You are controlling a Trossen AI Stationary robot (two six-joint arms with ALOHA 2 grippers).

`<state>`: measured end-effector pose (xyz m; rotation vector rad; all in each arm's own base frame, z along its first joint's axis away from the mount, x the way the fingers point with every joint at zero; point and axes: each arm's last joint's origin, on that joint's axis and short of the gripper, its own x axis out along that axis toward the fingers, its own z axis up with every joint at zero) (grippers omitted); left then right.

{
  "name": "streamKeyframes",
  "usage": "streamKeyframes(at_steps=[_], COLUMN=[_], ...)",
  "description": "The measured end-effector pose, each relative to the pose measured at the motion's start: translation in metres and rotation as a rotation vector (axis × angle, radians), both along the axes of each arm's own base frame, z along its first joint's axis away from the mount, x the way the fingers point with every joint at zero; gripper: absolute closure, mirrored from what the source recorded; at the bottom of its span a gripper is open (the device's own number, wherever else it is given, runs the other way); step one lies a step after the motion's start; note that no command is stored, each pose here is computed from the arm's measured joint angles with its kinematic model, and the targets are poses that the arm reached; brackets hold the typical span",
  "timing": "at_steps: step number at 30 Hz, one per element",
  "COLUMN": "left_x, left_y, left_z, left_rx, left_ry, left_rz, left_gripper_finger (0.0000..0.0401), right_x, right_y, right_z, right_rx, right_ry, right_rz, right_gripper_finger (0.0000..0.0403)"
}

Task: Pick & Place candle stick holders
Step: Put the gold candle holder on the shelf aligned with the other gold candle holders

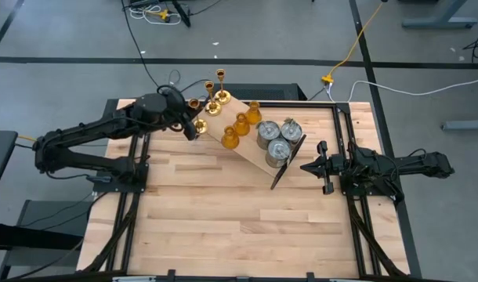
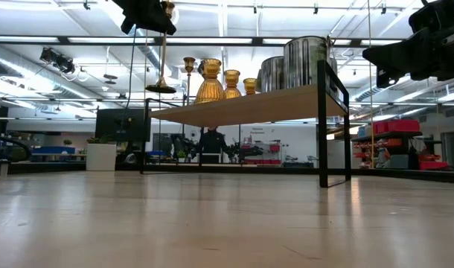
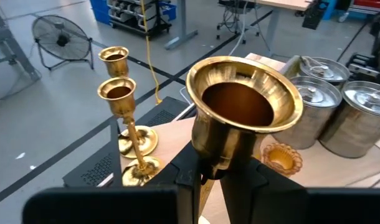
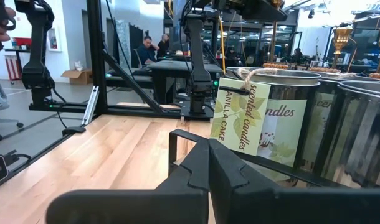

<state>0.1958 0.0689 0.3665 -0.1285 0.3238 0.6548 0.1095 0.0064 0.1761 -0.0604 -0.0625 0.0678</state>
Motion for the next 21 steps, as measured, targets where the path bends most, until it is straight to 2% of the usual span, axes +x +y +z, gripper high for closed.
streamKeyframes(at_steps=[10,21], left_x=[-0.002,-0.001], left_y=[0.008,0.026], left_z=[-0.003,-0.007], left_rx=[-0.036,-0.037], left_ry=[-0.009,0.002], left_rz=[-0.045,0.031], left_gripper_finger=[0.0351,0.0351], right_x=[0.0,0.0], right_y=[0.0,0.0], right_z=[0.0,0.0], right_rx=[0.0,0.0], right_ry=[0.001,0.0], right_rz=[0.0,0.0], right_gripper_finger=[0.04,0.04])
